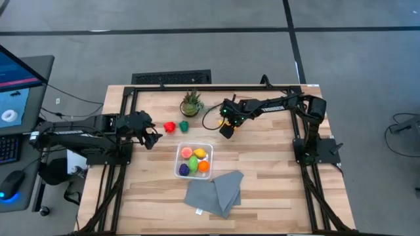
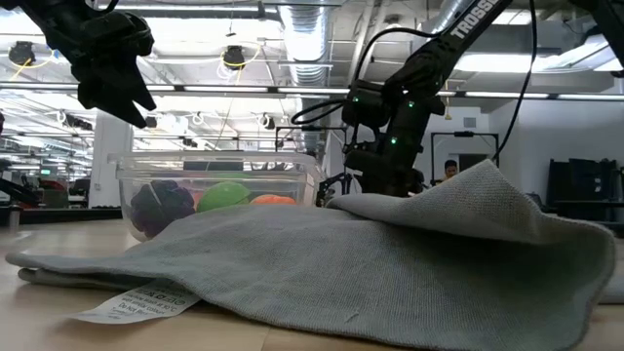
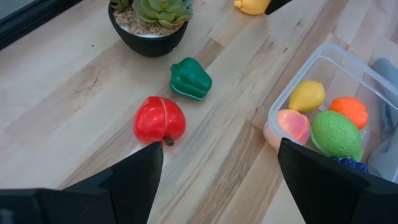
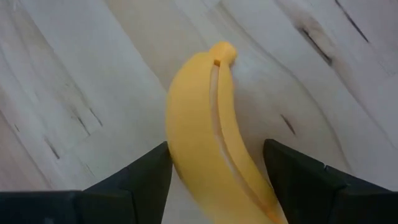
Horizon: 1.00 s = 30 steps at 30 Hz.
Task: Pick and placing Produce into tupperware
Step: Put the yellow banana into the transparent container
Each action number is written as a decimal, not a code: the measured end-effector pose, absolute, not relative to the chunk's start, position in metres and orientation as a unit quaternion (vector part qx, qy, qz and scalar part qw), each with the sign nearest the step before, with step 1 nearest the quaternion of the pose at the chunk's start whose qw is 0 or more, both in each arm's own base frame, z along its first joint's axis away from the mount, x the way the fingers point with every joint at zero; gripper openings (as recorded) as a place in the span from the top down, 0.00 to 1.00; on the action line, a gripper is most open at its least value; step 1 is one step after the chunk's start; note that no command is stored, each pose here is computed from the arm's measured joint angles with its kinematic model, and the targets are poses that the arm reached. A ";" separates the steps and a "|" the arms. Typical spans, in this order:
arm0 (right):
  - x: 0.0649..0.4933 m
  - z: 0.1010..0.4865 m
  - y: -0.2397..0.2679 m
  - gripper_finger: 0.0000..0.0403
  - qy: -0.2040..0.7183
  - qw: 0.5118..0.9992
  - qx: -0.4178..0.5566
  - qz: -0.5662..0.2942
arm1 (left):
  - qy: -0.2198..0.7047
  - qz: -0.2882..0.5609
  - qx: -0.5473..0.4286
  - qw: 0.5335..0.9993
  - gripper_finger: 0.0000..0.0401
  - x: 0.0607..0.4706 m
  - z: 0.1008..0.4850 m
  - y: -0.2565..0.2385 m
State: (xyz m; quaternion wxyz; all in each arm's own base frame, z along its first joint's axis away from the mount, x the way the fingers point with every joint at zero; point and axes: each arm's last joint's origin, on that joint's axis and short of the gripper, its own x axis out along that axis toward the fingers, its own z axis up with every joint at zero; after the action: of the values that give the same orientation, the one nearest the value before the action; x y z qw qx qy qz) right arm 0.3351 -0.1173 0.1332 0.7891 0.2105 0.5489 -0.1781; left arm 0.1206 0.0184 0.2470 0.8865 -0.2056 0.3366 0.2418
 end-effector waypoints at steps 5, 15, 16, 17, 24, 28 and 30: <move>0.335 0.133 -0.117 0.35 0.551 0.788 0.211 -0.178 | 0.336 0.244 -0.208 0.886 0.24 0.121 0.247 0.018; 0.333 0.133 -0.117 0.52 0.556 0.784 0.211 -0.180 | 0.336 0.244 -0.208 0.886 0.24 0.121 0.247 0.018; 0.333 0.133 -0.117 0.53 0.556 0.783 0.211 -0.180 | 0.336 0.244 -0.208 0.886 0.24 0.121 0.247 0.018; 0.333 0.133 -0.117 0.54 0.556 0.783 0.212 -0.180 | 0.336 0.244 -0.208 0.886 0.24 0.121 0.247 0.018; 0.333 0.132 -0.116 0.54 0.559 0.780 0.216 -0.180 | 0.336 0.244 -0.208 0.886 0.24 0.121 0.247 0.018; 0.332 0.133 -0.116 0.54 0.561 0.779 0.216 -0.179 | 0.336 0.243 -0.207 0.886 0.24 0.121 0.247 0.018; 0.331 0.134 -0.115 0.54 0.562 0.778 0.218 -0.178 | 0.336 0.243 -0.207 0.886 0.24 0.121 0.247 0.018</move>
State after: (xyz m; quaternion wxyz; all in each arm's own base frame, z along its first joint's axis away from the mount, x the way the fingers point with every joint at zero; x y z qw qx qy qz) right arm 0.3308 -0.1150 0.1343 0.7776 0.2179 0.5622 -0.1783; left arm 0.1205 0.0185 0.2470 0.8859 -0.2074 0.3359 0.2434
